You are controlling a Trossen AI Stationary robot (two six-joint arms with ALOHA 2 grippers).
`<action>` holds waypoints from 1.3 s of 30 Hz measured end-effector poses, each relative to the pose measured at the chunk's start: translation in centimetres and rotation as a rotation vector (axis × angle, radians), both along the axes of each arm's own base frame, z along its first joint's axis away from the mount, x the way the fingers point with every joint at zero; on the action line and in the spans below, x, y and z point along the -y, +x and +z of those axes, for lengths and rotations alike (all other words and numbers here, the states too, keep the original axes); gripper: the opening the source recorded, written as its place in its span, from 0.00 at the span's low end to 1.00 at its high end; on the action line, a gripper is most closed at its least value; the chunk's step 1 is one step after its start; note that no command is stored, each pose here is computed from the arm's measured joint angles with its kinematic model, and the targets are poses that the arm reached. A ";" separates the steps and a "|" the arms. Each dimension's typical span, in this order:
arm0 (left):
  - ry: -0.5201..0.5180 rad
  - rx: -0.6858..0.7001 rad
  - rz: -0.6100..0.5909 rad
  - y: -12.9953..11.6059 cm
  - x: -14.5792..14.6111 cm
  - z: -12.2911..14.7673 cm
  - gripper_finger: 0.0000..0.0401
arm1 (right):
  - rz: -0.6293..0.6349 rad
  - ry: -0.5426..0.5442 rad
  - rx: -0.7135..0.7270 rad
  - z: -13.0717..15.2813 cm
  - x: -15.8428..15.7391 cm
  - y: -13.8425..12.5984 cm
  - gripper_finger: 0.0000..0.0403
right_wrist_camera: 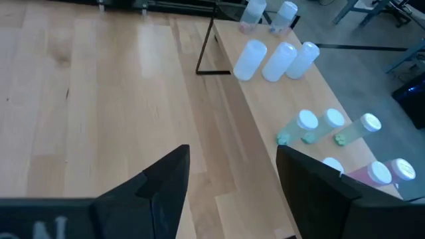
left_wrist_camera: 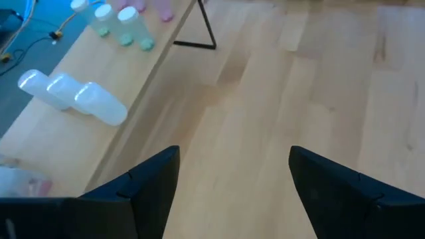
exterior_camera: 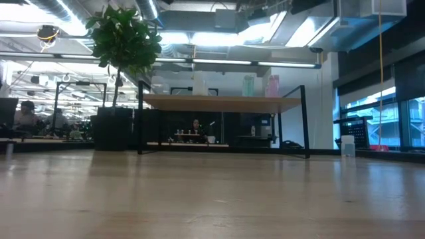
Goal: Pick and place medicine bottles onto shelf by color
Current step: Put the transparent pill bottle on the shelf aligned with the other transparent pill bottles
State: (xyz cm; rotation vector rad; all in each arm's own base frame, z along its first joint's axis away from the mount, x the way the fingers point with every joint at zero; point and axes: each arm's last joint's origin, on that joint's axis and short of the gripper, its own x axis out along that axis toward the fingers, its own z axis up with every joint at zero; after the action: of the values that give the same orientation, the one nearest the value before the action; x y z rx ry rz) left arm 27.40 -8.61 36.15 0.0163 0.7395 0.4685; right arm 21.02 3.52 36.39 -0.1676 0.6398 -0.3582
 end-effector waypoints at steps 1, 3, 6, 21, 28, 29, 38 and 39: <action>-0.002 0.006 -0.002 -0.1 0.3 0.0 0.69 | 0.000 0.001 0.005 0.0 0.0 0.0 0.56; -0.001 0.018 -0.004 -0.3 0.9 0.0 0.69 | 0.000 0.003 0.011 0.1 0.0 0.1 0.56; 0.038 0.037 -0.004 -0.6 1.6 0.1 0.69 | -0.018 0.004 0.016 0.1 0.1 0.1 0.56; 0.044 0.058 0.006 -0.9 2.1 0.1 0.69 | -0.695 0.225 0.012 4.5 6.9 -7.6 0.56; 0.045 0.057 0.034 -0.6 1.4 0.1 0.69 | -0.853 0.400 -0.074 4.1 10.4 -8.2 0.56; 0.045 0.057 0.037 -0.5 1.3 0.1 0.69 | -0.869 0.413 -0.104 3.8 11.0 -8.1 0.56; 0.037 0.061 0.044 -0.5 1.3 0.1 0.69 | -0.994 0.443 -0.351 1.0 17.2 -6.7 0.56; 0.032 0.065 0.049 -0.5 1.3 0.1 0.69 | -1.002 0.461 -0.370 0.7 17.9 -6.7 0.56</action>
State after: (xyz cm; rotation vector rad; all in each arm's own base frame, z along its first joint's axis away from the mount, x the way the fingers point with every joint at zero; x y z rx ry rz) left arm 26.86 -9.89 36.30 0.0132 0.6692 0.5254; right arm 14.36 -14.33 37.05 0.5697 1.1332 -1.1419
